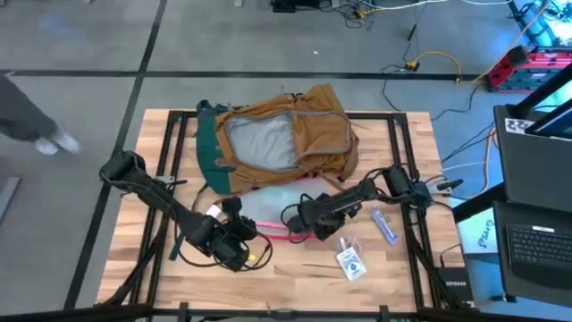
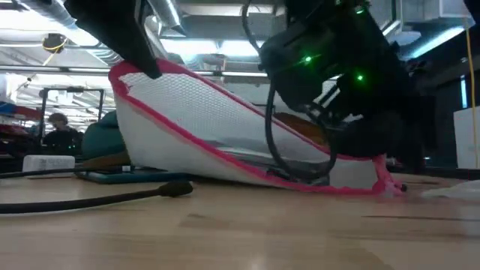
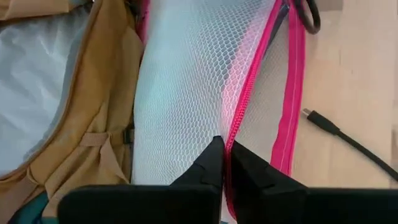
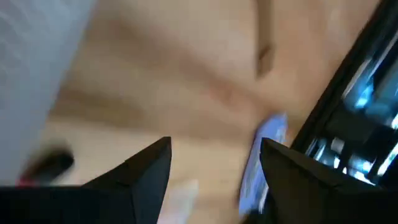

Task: Unpack backpack
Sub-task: Put the blue chocolate bar into the pink zipper pouch

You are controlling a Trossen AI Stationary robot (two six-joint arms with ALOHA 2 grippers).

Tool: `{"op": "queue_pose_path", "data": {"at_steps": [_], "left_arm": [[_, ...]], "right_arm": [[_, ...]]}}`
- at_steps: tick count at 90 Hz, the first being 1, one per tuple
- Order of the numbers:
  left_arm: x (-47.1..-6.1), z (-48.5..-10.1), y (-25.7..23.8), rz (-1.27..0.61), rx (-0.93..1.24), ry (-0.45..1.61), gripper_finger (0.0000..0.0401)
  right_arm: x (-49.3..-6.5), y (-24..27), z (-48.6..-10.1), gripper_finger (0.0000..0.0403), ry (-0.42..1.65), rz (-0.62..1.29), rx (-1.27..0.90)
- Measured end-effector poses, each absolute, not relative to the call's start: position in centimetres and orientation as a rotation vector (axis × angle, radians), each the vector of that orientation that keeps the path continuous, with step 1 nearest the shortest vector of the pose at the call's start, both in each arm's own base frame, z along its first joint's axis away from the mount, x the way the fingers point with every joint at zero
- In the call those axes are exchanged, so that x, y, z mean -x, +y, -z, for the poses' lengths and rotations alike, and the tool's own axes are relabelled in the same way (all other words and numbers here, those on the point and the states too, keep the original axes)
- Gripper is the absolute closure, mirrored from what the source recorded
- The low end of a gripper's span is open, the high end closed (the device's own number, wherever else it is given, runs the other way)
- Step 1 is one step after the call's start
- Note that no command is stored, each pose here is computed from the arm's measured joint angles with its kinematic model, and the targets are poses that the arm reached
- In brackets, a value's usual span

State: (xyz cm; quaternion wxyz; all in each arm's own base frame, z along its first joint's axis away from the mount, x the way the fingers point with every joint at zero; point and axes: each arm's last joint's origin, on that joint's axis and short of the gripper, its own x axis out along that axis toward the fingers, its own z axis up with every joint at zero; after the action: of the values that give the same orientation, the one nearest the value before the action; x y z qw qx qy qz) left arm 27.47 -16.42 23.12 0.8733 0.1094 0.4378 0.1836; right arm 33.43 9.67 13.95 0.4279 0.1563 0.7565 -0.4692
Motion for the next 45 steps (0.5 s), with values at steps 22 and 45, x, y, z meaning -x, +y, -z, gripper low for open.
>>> {"op": "queue_pose_path", "data": {"at_steps": [22, 45], "left_arm": [[-27.3, -23.1, -16.7, -0.373, -0.234, 0.916, 0.0401], [-27.1, -23.1, -16.8, -0.357, -0.282, 0.924, 0.0401]], "right_arm": [[-33.5, 9.6, -13.9, 0.0173, 1.987, 0.998, -0.331], [-33.2, 11.4, -15.1, 0.0173, 1.564, 1.131, 0.025]]}}
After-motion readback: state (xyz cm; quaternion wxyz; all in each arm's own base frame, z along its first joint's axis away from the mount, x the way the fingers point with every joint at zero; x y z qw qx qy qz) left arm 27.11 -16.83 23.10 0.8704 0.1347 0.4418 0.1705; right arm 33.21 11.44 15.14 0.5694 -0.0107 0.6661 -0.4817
